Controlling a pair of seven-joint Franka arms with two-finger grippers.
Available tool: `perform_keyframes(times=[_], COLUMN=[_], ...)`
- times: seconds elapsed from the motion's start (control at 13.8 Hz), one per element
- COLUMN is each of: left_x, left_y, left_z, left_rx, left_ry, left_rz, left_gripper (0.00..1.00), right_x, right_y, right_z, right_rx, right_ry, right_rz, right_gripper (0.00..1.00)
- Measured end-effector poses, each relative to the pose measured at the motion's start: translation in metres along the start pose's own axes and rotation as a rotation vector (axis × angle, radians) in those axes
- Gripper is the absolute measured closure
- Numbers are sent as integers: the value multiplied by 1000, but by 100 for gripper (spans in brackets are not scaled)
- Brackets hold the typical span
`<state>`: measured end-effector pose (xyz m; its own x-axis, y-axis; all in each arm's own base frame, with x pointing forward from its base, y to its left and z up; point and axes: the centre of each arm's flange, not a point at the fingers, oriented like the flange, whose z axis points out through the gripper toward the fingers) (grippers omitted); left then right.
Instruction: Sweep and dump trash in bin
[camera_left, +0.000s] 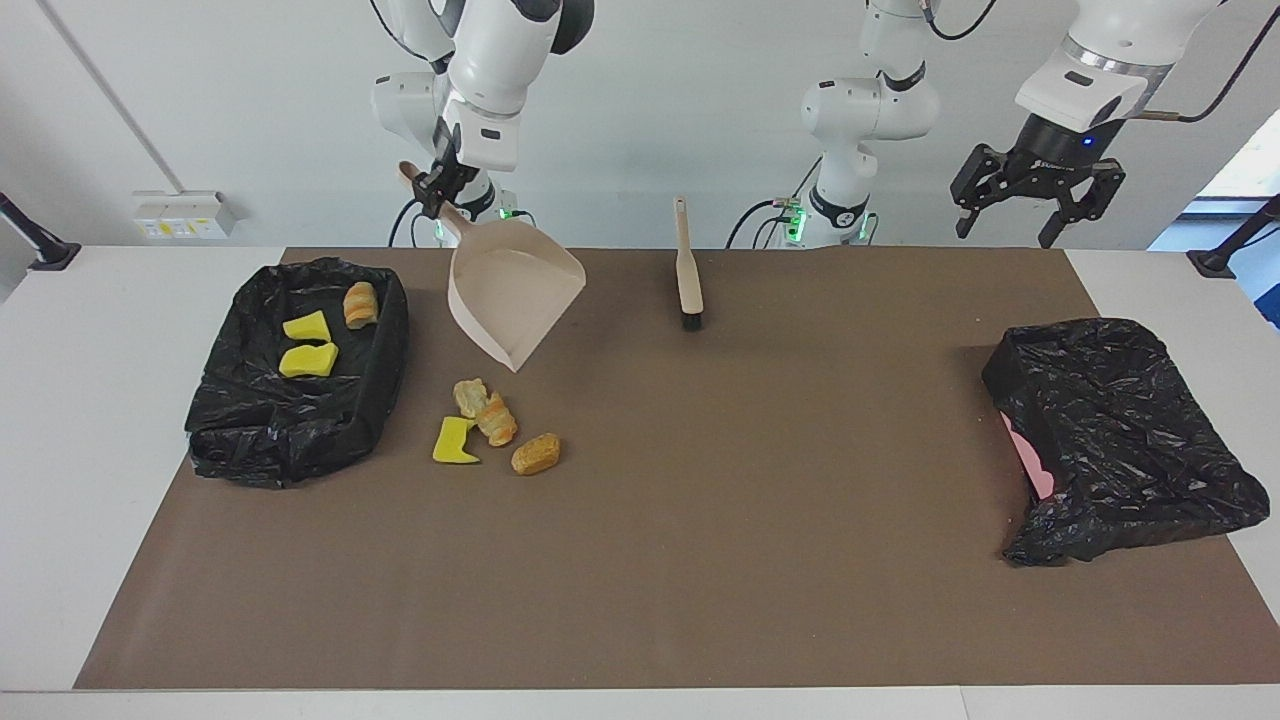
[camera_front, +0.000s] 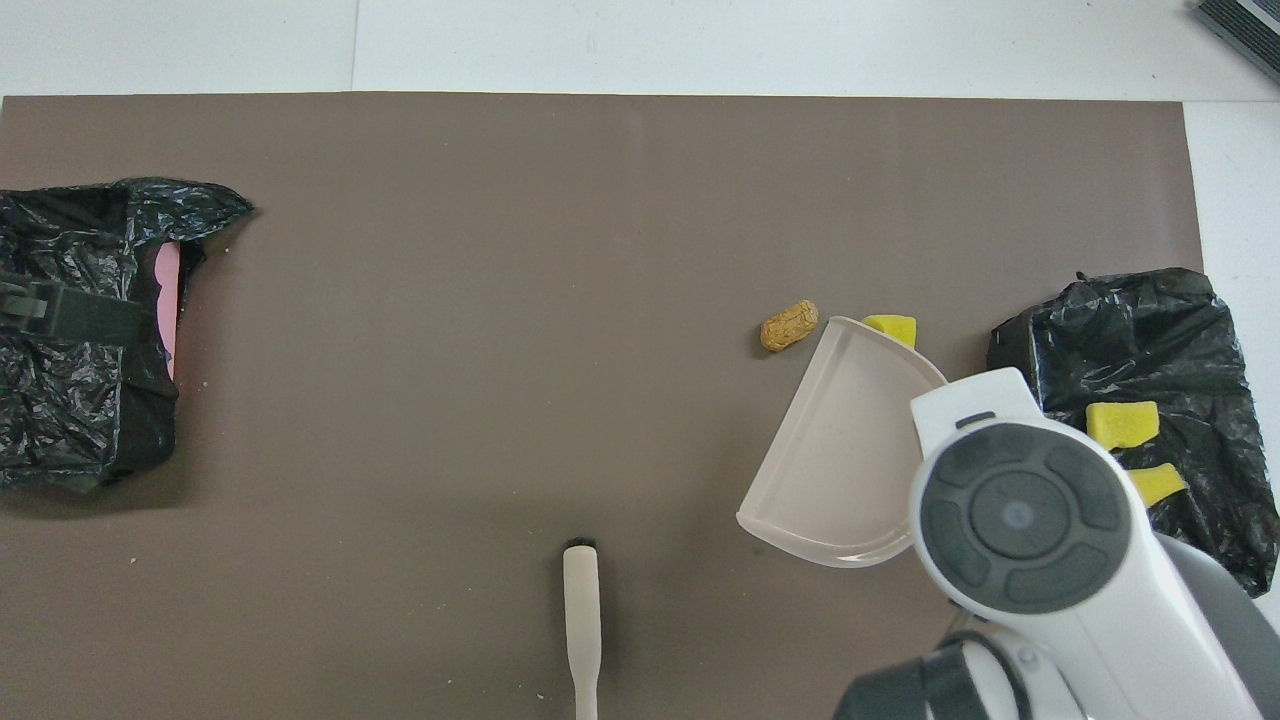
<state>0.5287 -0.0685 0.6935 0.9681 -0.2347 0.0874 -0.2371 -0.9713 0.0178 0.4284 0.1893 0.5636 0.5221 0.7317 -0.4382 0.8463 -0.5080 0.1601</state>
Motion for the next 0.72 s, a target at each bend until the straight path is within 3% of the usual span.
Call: perform_keyframes(times=[0.14, 0.43, 0.72], left_x=[-3, -10, -11], left_y=[0, 1, 1], left_z=[-1, 0, 0], left_rx=[-2, -6, -7], left_ry=[-14, -52, -57], left_rz=[9, 17, 19], left_gripper=[0, 0, 0], right_x=[37, 113, 187], right_y=[-4, -2, 16], right_z=[-3, -6, -7], right_rx=[39, 154, 245], right_ry=[31, 161, 234], right_rz=[123, 543, 701], right_gripper=[68, 68, 68])
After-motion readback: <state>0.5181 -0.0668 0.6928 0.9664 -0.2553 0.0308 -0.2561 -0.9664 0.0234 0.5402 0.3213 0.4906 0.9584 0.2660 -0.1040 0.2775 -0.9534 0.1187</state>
